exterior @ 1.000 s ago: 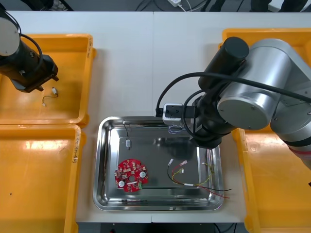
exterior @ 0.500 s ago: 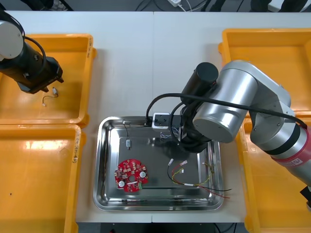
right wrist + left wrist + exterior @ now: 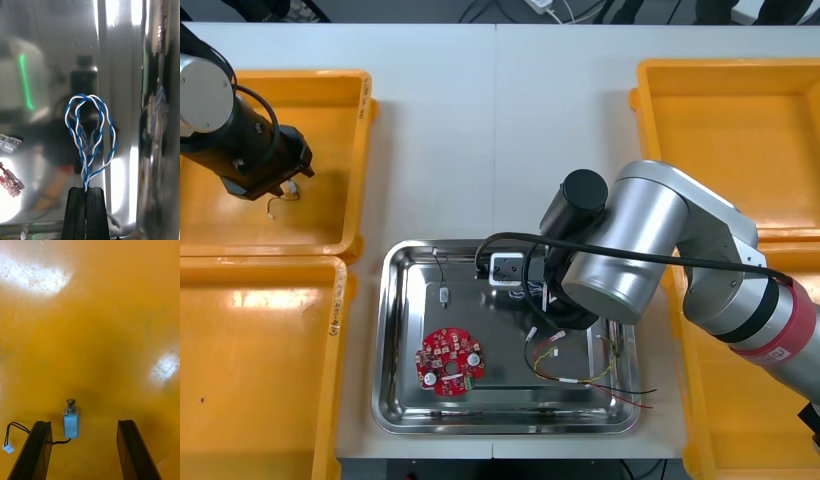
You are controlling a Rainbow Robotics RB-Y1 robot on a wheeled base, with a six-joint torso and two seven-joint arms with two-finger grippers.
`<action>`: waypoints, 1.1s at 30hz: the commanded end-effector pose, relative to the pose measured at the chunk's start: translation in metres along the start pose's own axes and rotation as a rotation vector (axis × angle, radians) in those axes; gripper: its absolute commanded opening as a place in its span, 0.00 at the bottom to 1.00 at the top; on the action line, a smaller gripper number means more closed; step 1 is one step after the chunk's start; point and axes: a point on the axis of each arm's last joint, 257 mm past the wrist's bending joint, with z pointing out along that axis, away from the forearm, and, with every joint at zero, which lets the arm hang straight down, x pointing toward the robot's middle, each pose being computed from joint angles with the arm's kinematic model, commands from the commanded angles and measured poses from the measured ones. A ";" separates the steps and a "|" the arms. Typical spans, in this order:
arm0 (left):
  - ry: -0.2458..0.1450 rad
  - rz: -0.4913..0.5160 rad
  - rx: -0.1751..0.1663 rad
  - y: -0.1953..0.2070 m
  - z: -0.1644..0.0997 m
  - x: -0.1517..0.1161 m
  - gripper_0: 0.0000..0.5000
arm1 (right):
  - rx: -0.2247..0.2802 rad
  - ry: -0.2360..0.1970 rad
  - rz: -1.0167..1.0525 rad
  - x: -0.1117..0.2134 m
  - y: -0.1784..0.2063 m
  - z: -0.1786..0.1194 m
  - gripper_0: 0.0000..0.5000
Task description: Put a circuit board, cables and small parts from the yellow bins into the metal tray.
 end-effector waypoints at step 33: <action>-0.008 0.114 -0.029 0.021 0.010 0.002 0.00 | 0.008 0.007 0.048 0.016 -0.022 -0.067 1.00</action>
